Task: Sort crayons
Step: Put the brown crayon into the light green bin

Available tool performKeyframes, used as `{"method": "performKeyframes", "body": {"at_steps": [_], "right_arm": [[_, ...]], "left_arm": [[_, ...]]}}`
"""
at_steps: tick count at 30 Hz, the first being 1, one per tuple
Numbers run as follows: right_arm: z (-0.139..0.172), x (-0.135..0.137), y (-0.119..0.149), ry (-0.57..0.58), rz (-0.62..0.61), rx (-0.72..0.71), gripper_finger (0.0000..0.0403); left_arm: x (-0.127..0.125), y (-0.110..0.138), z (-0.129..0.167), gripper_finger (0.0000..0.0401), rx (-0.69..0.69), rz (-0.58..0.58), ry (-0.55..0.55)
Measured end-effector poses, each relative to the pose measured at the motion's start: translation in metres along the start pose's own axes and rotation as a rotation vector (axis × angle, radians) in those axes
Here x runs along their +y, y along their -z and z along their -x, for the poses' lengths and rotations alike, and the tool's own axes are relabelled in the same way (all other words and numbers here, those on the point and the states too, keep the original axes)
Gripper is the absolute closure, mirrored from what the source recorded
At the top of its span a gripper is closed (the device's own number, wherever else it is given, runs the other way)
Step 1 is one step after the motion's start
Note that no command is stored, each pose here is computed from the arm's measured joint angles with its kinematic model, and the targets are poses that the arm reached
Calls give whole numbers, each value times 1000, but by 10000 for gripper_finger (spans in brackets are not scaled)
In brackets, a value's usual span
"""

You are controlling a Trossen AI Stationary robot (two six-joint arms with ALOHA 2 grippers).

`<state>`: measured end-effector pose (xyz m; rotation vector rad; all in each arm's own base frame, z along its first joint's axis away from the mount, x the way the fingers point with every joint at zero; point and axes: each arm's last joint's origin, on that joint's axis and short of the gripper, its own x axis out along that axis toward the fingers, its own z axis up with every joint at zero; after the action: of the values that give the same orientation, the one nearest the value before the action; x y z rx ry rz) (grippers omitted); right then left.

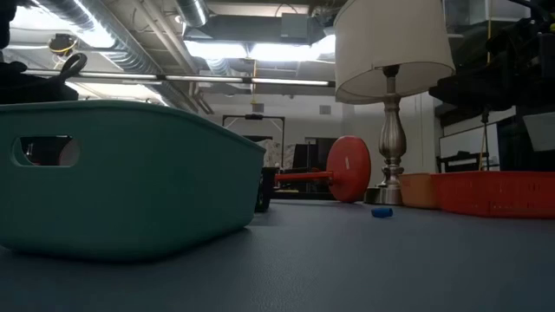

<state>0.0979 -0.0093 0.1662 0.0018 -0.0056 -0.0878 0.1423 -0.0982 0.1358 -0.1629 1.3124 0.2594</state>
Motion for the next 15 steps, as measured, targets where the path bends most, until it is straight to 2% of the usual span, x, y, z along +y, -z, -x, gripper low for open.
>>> {"method": "performKeyframes", "body": {"at_steps": [11,15], "right_arm": [[0,0,0,0,0,0,255],[0,0,0,0,0,0,255]], "left_arm": [[-2,-2,1,386,-12,5,11],[-9,-10,8,386,-46,19,59]]}}
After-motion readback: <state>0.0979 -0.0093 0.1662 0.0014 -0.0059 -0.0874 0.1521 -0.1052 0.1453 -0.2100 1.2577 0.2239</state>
